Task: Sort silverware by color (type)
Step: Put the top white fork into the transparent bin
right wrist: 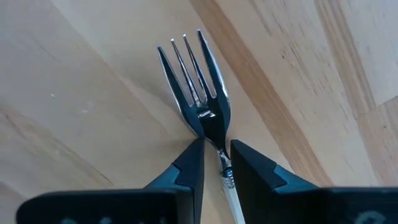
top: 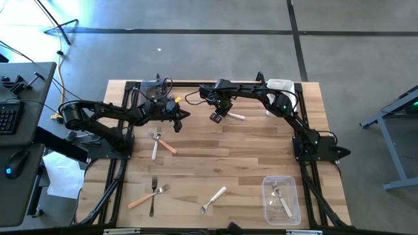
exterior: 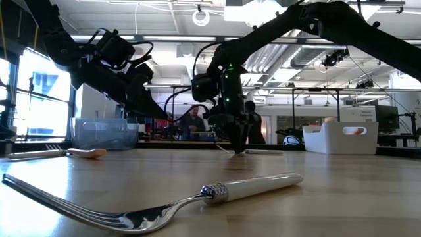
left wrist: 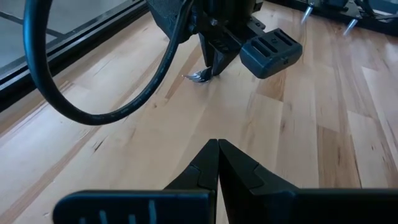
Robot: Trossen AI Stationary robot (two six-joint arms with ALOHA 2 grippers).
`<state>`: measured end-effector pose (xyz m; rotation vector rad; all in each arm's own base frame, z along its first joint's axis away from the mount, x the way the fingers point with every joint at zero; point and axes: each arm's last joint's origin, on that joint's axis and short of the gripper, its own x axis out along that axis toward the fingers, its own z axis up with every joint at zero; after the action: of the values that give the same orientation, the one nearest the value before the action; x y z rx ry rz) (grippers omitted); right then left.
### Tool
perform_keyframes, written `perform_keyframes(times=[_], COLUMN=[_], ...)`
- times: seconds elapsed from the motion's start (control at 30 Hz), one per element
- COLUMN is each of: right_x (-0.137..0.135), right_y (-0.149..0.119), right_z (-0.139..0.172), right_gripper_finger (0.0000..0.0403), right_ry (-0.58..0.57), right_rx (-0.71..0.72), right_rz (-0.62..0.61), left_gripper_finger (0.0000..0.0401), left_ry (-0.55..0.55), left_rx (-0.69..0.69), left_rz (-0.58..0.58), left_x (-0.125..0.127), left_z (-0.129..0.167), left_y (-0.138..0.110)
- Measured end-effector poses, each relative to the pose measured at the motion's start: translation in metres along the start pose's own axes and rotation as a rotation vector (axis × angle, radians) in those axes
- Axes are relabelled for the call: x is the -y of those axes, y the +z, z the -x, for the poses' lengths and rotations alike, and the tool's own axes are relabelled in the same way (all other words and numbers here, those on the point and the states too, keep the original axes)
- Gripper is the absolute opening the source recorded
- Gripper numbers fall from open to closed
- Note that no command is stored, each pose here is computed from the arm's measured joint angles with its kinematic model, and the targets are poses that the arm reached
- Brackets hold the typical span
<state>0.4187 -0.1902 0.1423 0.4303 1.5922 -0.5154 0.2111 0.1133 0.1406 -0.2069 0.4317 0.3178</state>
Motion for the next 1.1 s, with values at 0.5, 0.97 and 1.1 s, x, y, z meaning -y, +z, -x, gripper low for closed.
perform_keyframes(times=[0.5, 0.97, 1.1], right_x=[-0.001, -0.003, -0.003], right_y=[0.000, -0.009, -0.015], right_z=[0.000, 0.009, 0.030], right_gripper_finger=[0.0014, 0.0002, 0.0002], right_ry=[0.038, 0.057, 0.094], right_rx=[-0.003, -0.056, -0.035], right_rz=[0.003, -0.025, -0.070], left_gripper_finger=[0.0000, 0.0000, 0.0000], left_ry=[0.000, 0.000, 0.000], left_rx=[0.009, 0.008, 0.010], left_rz=[0.003, -0.004, -0.005], left_x=[0.000, 0.000, 0.000], left_z=[0.000, 0.000, 0.000], left_y=[0.001, 0.001, 0.001])
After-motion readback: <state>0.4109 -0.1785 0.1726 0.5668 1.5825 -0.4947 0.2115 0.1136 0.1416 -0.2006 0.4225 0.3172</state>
